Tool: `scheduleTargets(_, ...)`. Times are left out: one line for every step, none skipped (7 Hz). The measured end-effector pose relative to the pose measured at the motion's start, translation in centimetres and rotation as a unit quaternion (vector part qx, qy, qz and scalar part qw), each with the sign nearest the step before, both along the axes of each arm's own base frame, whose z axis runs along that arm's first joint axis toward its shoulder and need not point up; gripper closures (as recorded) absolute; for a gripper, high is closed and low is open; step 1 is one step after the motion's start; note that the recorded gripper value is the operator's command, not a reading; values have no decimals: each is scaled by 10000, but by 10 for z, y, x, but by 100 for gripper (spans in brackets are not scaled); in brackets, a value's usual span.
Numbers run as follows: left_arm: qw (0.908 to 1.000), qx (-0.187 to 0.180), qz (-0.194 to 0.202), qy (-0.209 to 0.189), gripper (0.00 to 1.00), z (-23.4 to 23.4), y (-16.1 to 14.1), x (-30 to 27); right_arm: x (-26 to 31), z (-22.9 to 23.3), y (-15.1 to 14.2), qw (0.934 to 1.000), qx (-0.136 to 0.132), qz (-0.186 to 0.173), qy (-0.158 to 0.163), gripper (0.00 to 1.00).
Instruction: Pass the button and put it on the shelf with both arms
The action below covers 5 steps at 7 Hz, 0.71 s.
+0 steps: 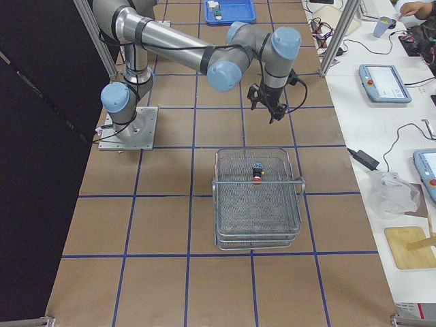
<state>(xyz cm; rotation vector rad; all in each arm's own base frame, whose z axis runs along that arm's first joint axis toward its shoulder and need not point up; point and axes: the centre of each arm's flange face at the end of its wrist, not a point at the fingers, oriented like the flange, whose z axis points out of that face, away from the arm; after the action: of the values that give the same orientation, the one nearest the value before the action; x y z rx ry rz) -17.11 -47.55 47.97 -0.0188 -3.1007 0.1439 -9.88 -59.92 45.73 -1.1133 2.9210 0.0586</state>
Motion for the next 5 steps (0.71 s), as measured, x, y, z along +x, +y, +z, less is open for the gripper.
scheduleTargets(10000, -2, 9, 1, 0, 0, 0, 1, 73, 18, 7, 9987, 4, -508, 77, 0)
scheduleTargets(10000, -4, 16, 8, 0, 0, -1, 2, 145, 34, 21, 9938, -44, -1104, 94, 0)
scheduleTargets(10000, -3, 11, 9, 0, -1, -1, 2, 201, 47, 39, 9839, -88, -1780, 105, 0)
scheduleTargets(10000, -7, 4, 4, 0, -1, -1, 2, 240, 64, 64, 9616, -124, -2740, 121, 0)
scheduleTargets(10000, -10, 0, 0, 0, -1, -2, 2, 257, 78, 87, 9388, -127, -3441, 118, 0)
